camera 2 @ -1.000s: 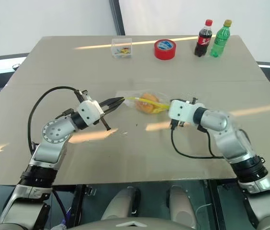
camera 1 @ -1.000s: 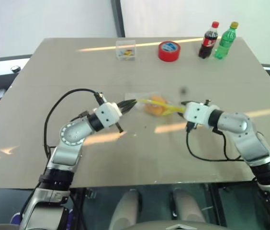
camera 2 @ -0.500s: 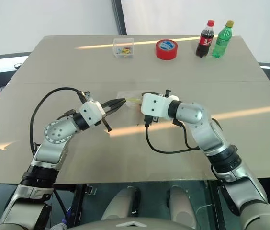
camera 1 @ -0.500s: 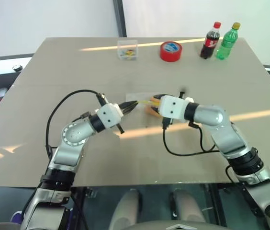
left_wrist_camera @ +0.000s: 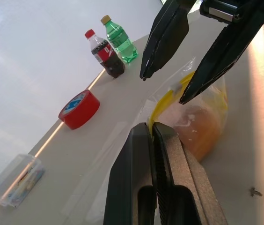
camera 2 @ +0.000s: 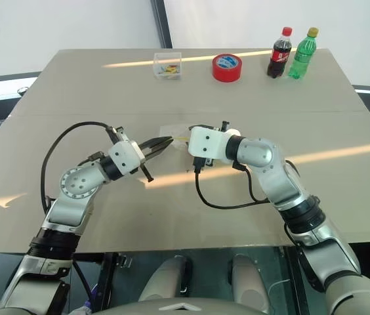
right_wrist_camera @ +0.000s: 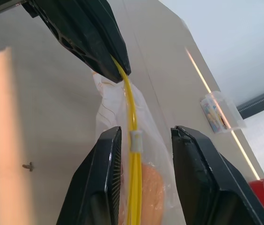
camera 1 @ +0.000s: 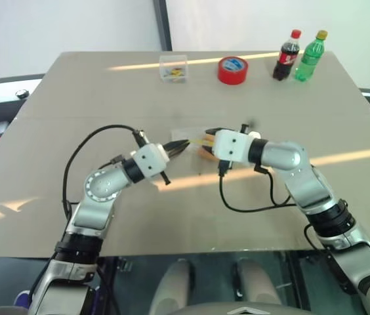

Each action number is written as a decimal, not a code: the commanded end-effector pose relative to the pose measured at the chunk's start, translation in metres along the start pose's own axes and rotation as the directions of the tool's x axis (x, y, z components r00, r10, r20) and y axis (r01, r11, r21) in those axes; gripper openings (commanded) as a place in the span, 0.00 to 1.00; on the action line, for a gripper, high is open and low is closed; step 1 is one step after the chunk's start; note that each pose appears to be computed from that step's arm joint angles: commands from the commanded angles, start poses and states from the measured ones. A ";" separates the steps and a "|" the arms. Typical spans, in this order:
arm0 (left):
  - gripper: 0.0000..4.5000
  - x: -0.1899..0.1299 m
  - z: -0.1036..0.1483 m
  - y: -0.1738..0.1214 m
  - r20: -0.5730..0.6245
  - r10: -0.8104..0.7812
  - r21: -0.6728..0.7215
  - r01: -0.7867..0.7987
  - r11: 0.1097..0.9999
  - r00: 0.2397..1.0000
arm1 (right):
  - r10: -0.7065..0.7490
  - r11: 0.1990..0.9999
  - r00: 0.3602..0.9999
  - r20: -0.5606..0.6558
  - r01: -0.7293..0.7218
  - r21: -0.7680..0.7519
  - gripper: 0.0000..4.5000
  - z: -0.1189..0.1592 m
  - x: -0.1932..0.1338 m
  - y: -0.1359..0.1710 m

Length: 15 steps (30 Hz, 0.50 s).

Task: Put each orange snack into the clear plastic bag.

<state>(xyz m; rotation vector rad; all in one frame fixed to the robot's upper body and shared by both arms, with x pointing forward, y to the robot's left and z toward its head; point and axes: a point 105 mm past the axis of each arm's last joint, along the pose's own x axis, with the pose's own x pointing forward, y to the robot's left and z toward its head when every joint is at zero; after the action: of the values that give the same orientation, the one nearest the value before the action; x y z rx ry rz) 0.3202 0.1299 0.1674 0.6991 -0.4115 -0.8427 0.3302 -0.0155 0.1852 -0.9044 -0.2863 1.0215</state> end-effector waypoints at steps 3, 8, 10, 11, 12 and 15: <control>0.00 0.001 0.013 0.003 0.042 0.010 0.038 -0.012 0.999 0.999 | -0.004 1.000 0.999 0.043 0.006 -0.031 0.26 0.013 0.000 -0.005; 0.00 0.001 0.013 0.003 0.042 0.012 0.038 -0.013 0.999 0.999 | -0.005 1.000 0.999 0.043 0.006 -0.029 0.01 0.013 0.000 -0.006; 0.00 0.001 0.013 0.003 0.042 0.012 0.038 -0.014 0.999 0.999 | -0.005 1.000 0.999 0.043 0.006 -0.029 0.01 0.013 0.000 -0.006; 0.00 0.001 0.013 0.003 0.042 0.013 0.037 -0.015 0.999 0.999 | -0.004 1.000 0.999 0.042 0.005 -0.029 0.01 0.013 0.000 -0.006; 0.00 0.001 0.013 0.003 0.043 0.015 0.037 -0.016 0.999 0.999 | -0.004 1.000 0.999 0.041 0.005 -0.029 0.01 0.012 0.001 -0.006; 0.00 0.000 0.013 0.005 0.046 0.026 0.033 -0.027 0.999 0.999 | -0.004 1.000 1.000 0.031 0.005 -0.029 0.01 0.010 0.000 -0.005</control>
<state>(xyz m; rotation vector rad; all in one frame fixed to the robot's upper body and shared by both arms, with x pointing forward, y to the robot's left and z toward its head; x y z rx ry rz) 0.3203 0.1300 0.1670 0.6961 -0.4115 -0.8396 0.3288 -0.0132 0.1838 -0.9022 -0.2831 1.0366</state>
